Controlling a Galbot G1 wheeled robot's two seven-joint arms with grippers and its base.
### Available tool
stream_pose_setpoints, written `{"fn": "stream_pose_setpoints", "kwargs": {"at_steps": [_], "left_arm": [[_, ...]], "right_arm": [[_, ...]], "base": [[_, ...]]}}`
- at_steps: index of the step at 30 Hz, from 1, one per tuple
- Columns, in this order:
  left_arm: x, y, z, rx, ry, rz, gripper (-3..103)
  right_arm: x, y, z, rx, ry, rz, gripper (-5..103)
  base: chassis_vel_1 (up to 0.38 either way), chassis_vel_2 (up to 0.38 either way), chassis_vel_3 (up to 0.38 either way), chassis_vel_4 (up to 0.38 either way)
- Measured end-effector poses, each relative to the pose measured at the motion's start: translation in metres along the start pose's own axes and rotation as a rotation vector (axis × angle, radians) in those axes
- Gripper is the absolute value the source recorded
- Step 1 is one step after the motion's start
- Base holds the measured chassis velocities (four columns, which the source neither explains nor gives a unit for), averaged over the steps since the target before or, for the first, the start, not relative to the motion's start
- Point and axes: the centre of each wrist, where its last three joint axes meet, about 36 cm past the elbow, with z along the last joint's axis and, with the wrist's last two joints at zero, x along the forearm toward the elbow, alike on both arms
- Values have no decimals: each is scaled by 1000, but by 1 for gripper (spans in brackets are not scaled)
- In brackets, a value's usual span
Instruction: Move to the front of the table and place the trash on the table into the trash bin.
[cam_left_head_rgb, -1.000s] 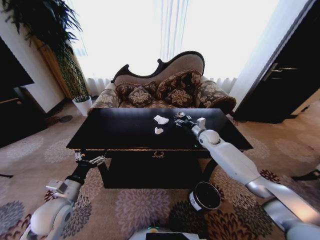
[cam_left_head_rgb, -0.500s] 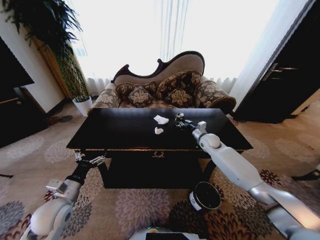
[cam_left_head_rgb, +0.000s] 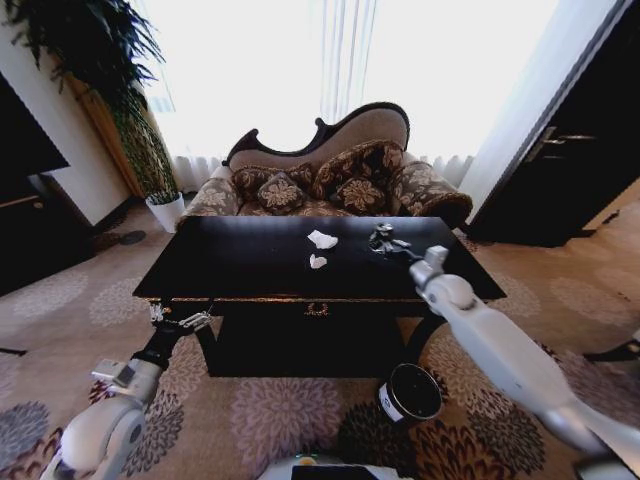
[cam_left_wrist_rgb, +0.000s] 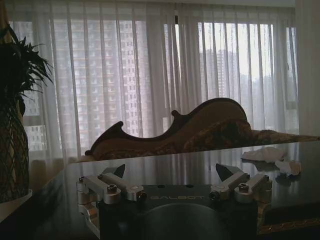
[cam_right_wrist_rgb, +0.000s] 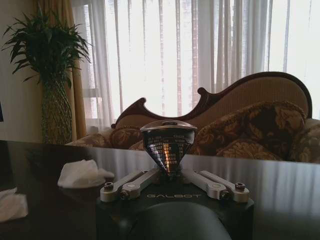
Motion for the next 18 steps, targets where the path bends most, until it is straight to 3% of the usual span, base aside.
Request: {"fn": "stream_pose_setpoints", "kwargs": {"at_steps": [4,18], "left_arm": [[0,0,0,0,0,0,100],[0,0,0,0,0,0,100]], "right_arm": [[46,3,4,-8,-39,15,0],[138,24,30,4,-175,99,0]], "base": [[0,0,0,0],[0,0,0,0]]}}
